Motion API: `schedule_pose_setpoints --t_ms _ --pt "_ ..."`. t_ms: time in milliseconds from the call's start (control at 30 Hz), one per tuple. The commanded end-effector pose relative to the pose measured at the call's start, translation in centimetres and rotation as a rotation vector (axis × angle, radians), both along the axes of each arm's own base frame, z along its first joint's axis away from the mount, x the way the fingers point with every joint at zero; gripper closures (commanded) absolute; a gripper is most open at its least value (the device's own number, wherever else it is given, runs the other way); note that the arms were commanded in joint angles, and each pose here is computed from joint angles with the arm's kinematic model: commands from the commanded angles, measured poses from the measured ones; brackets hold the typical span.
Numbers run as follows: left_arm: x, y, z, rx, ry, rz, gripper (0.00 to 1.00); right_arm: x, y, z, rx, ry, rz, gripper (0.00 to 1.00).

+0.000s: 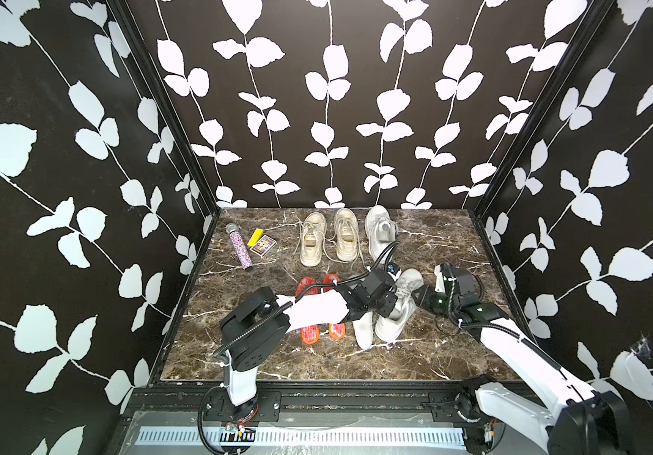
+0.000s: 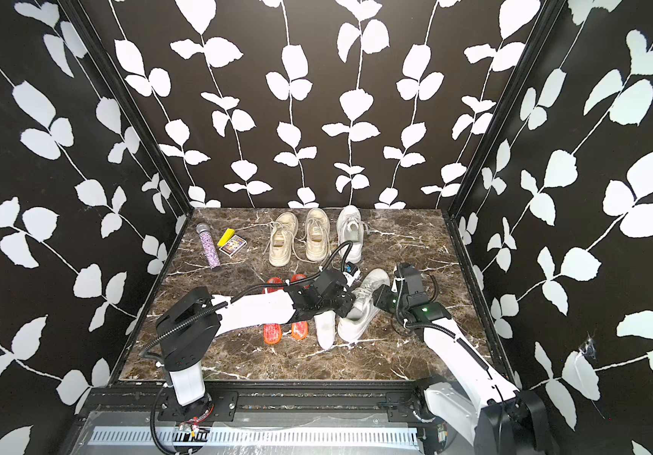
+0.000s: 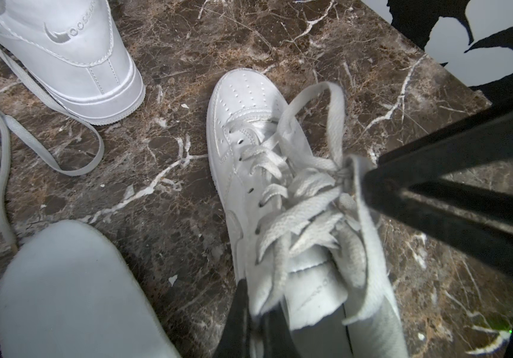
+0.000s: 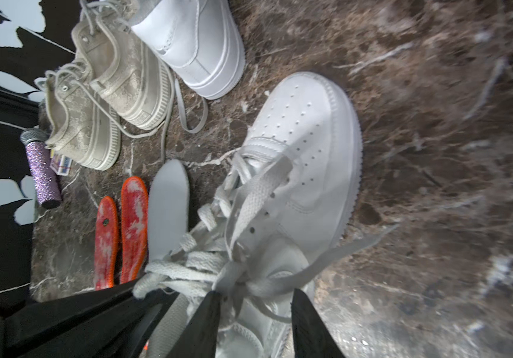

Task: Remove the insole from the shoe
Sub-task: Untie the shoelace on the shoe.

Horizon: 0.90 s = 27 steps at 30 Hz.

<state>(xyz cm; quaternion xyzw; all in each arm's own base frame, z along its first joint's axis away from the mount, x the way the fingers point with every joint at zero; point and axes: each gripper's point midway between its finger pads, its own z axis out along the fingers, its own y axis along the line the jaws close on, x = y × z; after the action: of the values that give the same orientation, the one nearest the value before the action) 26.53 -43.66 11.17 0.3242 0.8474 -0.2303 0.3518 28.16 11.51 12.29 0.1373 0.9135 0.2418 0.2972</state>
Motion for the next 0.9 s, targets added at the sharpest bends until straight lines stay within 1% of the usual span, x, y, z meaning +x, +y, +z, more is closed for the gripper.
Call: schedule_pose_setpoints --t_ms 0,167,300,467,667,867 --pt "0.5 0.4 -0.1 0.007 0.011 0.023 1.0 1.1 1.0 1.7 0.061 -0.053 0.018 0.62" --pt "0.5 0.5 -0.2 0.008 0.012 0.023 1.0 0.7 0.7 2.3 0.052 -0.065 0.009 0.62" --pt "0.5 0.4 -0.2 0.007 0.011 0.024 1.0 0.2 -0.2 3.4 0.007 -0.099 -0.009 0.61" --pt "0.5 0.4 -0.3 0.006 0.014 0.025 1.0 -0.4 -0.1 3.5 -0.044 -0.088 0.007 0.59" --pt "0.4 0.5 -0.4 0.007 0.017 0.026 1.0 -0.3 1.7 3.9 -0.039 -0.104 0.065 0.73" --pt "0.4 0.5 -0.3 0.006 0.016 0.028 1.0 0.3 1.6 2.9 -0.075 -0.077 0.053 0.75"
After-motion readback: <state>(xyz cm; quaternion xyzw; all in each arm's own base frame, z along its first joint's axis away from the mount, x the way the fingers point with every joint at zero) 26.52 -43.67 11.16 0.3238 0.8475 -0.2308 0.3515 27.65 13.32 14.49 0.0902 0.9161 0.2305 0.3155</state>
